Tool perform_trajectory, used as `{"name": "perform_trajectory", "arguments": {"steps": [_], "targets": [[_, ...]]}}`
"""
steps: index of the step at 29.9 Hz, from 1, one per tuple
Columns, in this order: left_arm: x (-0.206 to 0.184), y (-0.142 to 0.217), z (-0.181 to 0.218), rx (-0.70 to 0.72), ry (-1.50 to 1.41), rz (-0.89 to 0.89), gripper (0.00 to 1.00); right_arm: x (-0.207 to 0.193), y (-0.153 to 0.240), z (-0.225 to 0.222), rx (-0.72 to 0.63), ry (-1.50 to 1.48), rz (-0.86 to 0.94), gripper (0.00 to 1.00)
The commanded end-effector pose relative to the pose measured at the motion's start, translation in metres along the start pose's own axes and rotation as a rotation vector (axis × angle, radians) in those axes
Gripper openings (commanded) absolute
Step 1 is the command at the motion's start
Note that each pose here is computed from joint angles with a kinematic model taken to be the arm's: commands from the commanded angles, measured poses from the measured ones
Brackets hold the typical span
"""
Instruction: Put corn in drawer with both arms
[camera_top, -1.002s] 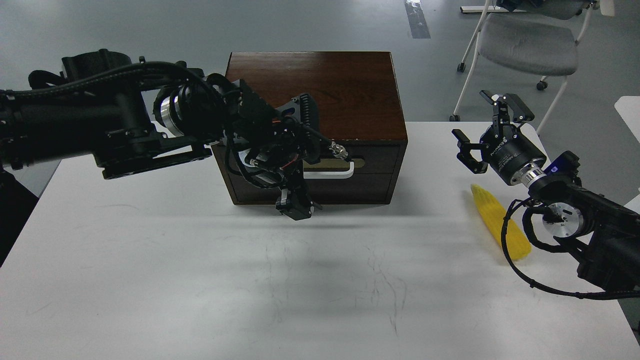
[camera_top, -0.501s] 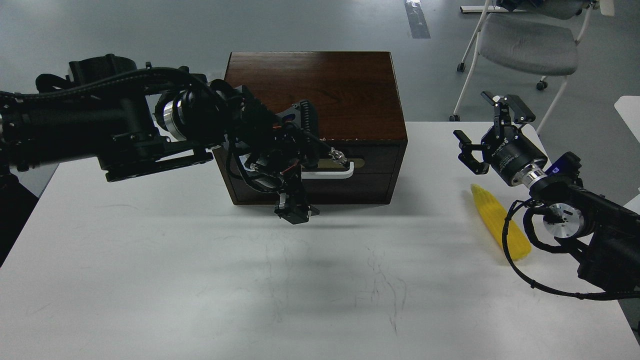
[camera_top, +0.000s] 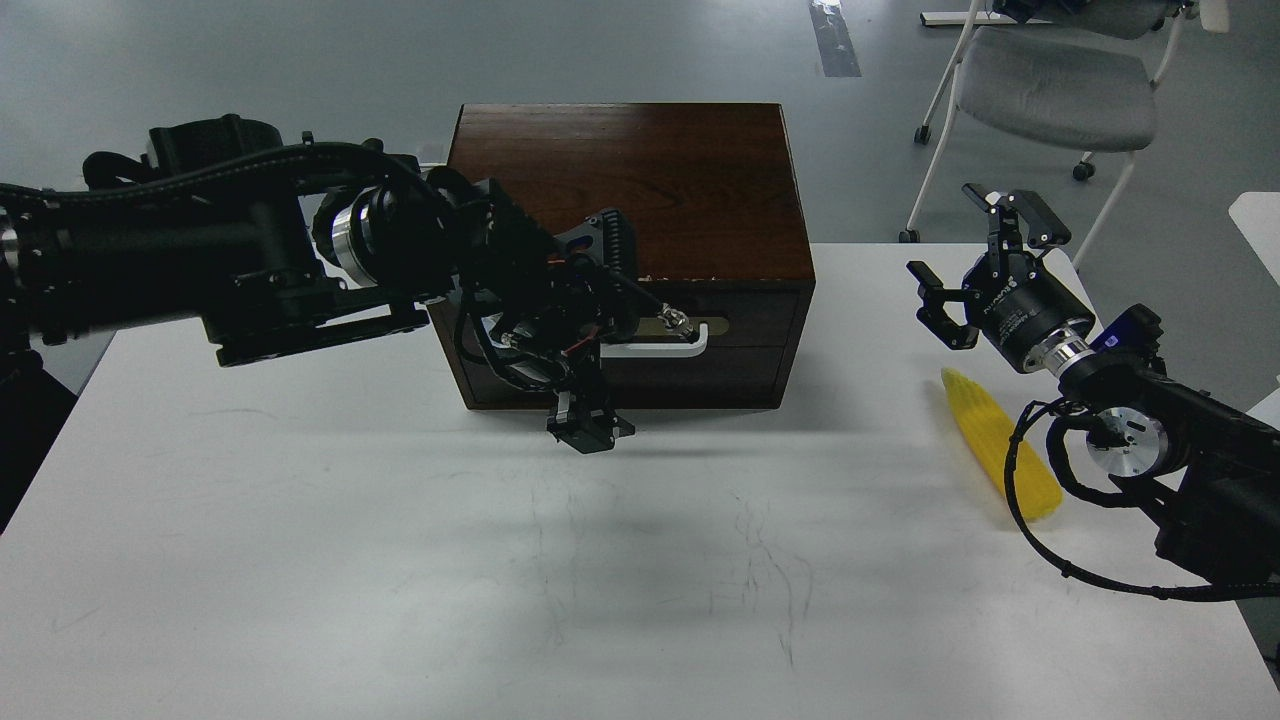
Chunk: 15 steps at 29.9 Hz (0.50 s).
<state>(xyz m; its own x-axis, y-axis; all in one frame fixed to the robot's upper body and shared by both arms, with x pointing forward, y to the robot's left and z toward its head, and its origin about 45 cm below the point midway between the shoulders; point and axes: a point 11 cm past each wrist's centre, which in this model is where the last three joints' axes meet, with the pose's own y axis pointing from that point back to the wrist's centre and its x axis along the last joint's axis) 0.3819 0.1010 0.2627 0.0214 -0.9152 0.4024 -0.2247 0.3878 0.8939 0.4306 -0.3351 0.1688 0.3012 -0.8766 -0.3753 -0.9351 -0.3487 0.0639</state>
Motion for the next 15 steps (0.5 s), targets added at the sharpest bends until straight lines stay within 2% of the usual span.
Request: {"name": "perform_trajectory", "arguments": {"steps": [1,15], "targets": [[-0.0024,-0.002,0.0013,-0.004,-0.004,-0.012,0.96,0.0002,0.0002,0.0001,0.0,-0.001,0.001,1.0],[-0.0082,-0.0067,0.0102,-0.027,-0.027,-0.043,0.96,0.003,0.0018,0.0012,-0.003,0.004,0.008,1.0]]}}
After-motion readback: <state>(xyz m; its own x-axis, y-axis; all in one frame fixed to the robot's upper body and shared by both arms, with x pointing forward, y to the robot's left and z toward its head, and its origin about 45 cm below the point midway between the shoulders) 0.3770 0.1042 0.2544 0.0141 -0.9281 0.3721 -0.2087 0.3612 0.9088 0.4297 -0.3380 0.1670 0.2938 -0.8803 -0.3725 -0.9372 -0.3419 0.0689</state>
